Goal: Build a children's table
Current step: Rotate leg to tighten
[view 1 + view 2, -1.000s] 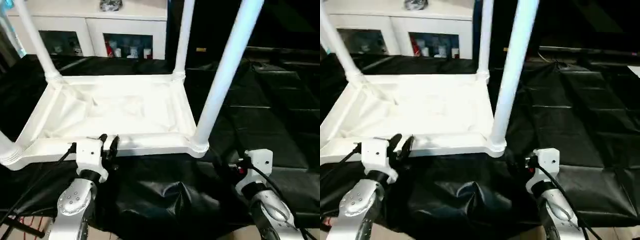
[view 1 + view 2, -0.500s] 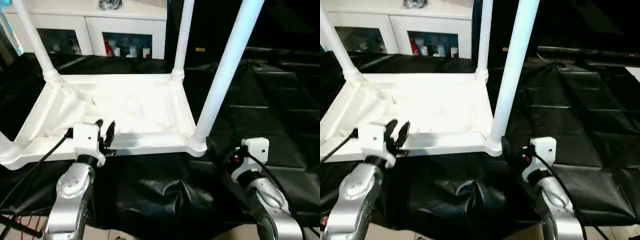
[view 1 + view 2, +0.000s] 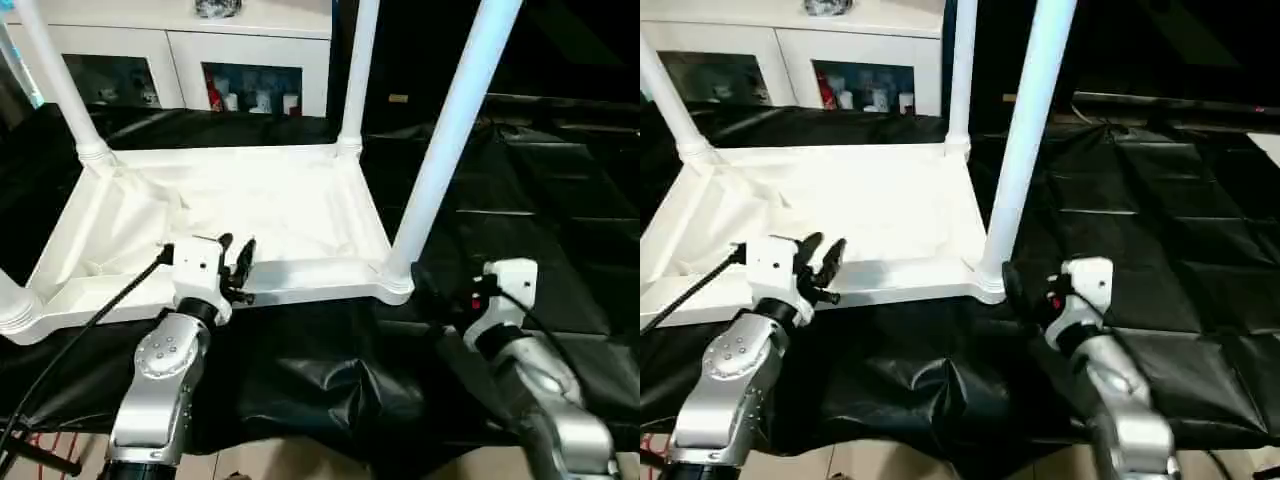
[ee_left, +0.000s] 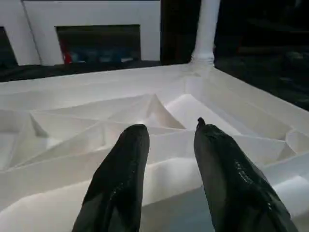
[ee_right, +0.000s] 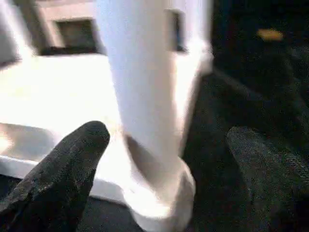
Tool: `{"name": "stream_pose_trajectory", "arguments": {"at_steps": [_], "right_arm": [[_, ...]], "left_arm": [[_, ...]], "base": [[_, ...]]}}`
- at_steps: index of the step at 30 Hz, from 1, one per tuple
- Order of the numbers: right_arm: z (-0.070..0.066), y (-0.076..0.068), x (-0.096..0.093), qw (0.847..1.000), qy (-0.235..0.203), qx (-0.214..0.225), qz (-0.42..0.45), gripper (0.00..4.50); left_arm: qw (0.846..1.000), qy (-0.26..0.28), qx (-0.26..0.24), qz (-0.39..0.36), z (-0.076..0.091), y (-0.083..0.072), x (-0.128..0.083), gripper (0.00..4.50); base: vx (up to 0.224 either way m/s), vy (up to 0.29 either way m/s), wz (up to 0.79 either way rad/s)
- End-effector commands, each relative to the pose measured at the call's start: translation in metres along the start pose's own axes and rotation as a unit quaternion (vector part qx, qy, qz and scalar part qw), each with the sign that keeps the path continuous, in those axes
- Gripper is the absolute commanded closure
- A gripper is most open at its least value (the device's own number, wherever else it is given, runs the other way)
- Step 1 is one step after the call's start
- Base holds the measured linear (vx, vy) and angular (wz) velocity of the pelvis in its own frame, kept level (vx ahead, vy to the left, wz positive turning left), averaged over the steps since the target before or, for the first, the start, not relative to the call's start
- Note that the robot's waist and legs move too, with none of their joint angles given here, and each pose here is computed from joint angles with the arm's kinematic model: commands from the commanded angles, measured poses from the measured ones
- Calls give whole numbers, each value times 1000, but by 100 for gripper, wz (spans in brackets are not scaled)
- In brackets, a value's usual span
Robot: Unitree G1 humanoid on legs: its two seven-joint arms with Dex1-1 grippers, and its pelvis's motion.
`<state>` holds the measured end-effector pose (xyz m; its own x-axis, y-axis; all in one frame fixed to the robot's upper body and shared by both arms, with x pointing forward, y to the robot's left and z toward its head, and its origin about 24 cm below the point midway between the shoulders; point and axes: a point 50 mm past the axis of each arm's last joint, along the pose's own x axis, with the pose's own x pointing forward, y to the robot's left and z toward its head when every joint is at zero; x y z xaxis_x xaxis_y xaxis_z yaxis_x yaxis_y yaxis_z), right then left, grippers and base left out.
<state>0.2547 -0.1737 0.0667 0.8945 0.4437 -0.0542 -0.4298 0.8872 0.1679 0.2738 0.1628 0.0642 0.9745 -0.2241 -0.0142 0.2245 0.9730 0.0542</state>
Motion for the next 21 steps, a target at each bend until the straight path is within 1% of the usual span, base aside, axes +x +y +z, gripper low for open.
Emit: {"name": "stream_pose_trajectory", "arguments": {"at_steps": [1,2,3,6,9,11,13,17,18,21], "right_arm": [[11,-9,0,1000,-18,-4,-10,0],[13,-15,1,999,-22,-1,-29,0],[16,-18,3,999,-26,-2,-35,0],[18,-18,9,999,-28,-1,-25,0],[19,-19,15,999,-34,15,-18,0],[19,-15,17,999,-27,18,9,0],[12,-8,20,999,0,9,45,0],[3,-1,26,997,23,5,76,0],[-1,6,31,995,32,5,94,0],[-3,11,32,993,34,4,110,0]], "left_arm": [[1000,0,3,-1,1,-1,-2,266],[1000,3,3,-2,0,-1,-3,266],[1000,6,1,-4,-1,-2,-5,266],[1000,6,0,-23,0,-6,-6,266],[1000,6,3,-31,1,-6,-6,266],[999,12,2,-46,1,-7,-7,266],[998,21,7,-65,-2,-10,-8,266],[997,32,12,-73,-4,-11,-8,266],[996,35,19,-81,-5,-13,-8,266],[995,36,21,-88,-4,-14,-7,266]], "base": [[0,0,0],[0,0,0],[0,0,0],[0,0,0],[0,0,0],[0,0,0],[0,0,0],[0,0,0],[0,0,0],[0,0,0]]}}
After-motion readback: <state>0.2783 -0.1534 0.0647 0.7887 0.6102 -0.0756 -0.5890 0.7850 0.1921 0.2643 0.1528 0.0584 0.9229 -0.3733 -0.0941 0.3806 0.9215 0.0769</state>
